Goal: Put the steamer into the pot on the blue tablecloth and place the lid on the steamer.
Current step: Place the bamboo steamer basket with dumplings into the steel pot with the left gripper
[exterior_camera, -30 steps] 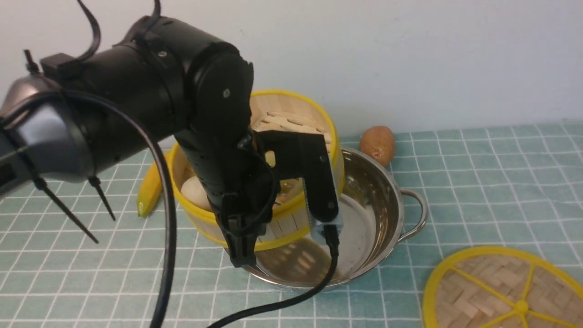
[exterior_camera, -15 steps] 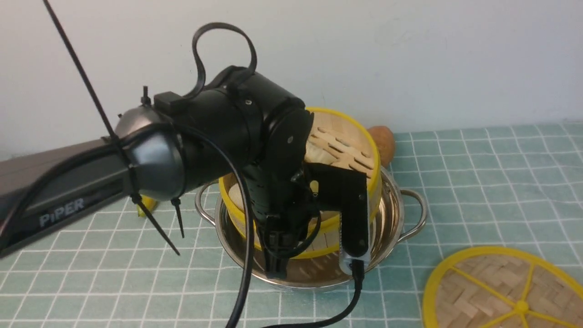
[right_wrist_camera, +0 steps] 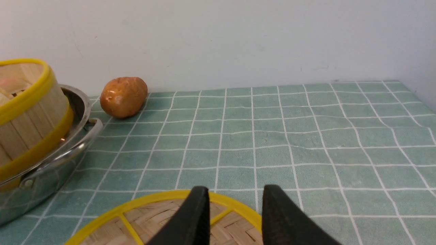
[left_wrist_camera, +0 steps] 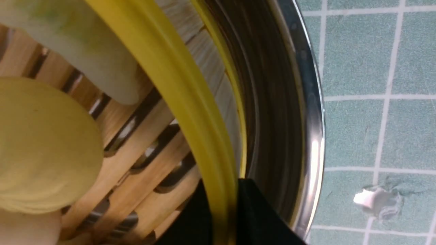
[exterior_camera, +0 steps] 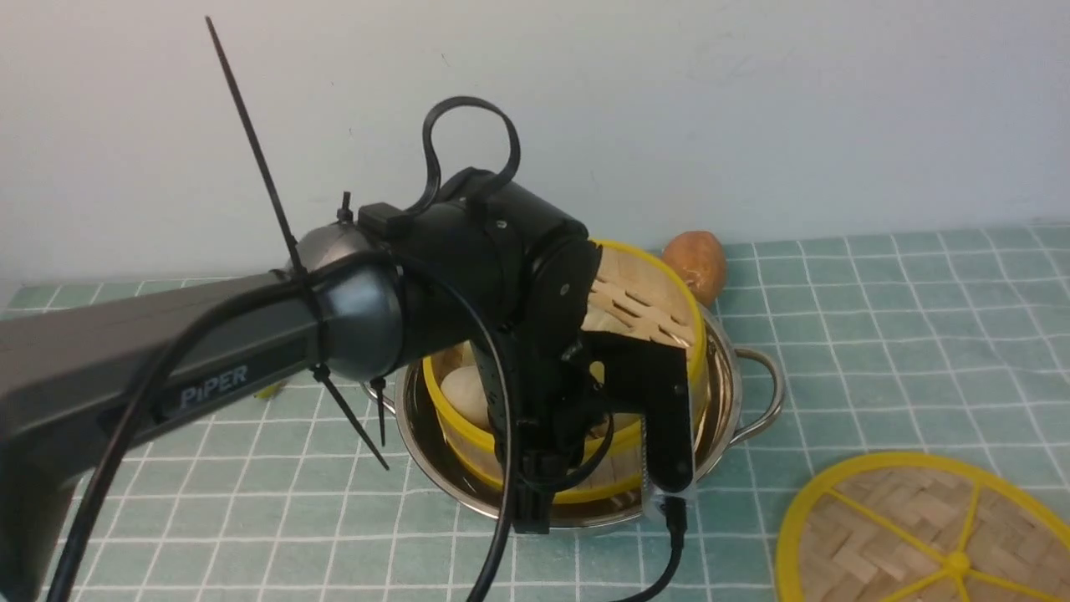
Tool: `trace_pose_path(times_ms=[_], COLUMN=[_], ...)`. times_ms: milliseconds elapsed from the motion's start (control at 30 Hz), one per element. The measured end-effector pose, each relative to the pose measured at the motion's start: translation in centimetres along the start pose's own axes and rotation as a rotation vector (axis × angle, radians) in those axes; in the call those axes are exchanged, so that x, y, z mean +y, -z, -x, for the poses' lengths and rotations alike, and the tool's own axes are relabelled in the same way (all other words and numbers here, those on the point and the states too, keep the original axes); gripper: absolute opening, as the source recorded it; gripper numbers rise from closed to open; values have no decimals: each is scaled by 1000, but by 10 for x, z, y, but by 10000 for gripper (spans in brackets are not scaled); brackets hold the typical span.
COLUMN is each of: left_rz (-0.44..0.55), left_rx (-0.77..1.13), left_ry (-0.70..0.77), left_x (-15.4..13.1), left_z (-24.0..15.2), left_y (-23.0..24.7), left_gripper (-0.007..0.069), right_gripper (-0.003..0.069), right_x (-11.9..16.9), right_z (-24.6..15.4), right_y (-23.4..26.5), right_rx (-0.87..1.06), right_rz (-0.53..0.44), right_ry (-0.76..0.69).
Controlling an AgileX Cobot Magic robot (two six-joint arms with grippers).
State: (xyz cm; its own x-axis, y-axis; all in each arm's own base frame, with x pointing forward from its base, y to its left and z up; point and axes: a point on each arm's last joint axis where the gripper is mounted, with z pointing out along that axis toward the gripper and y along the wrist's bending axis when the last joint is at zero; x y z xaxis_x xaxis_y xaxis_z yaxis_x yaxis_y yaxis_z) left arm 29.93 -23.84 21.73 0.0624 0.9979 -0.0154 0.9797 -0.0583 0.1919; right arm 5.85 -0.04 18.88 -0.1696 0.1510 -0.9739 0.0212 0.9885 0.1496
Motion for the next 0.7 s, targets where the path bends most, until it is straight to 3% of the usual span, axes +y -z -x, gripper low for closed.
trace_pose_path(times_ms=[433, 600, 700], left_rz=[-7, -16, -29], left_rx=[1, 14, 28], left_ry=[15, 31, 32], left_x=[2, 2, 0], left_z=[4, 3, 2], left_y=[-16, -16, -16], left_gripper=[57, 123, 216], right_gripper=[240, 240, 240], right_x=[0, 0, 0], right_z=[0, 0, 0], right_y=[0, 0, 0], right_rx=[0, 0, 0], right_rz=[0, 0, 0], right_ry=[0, 0, 0])
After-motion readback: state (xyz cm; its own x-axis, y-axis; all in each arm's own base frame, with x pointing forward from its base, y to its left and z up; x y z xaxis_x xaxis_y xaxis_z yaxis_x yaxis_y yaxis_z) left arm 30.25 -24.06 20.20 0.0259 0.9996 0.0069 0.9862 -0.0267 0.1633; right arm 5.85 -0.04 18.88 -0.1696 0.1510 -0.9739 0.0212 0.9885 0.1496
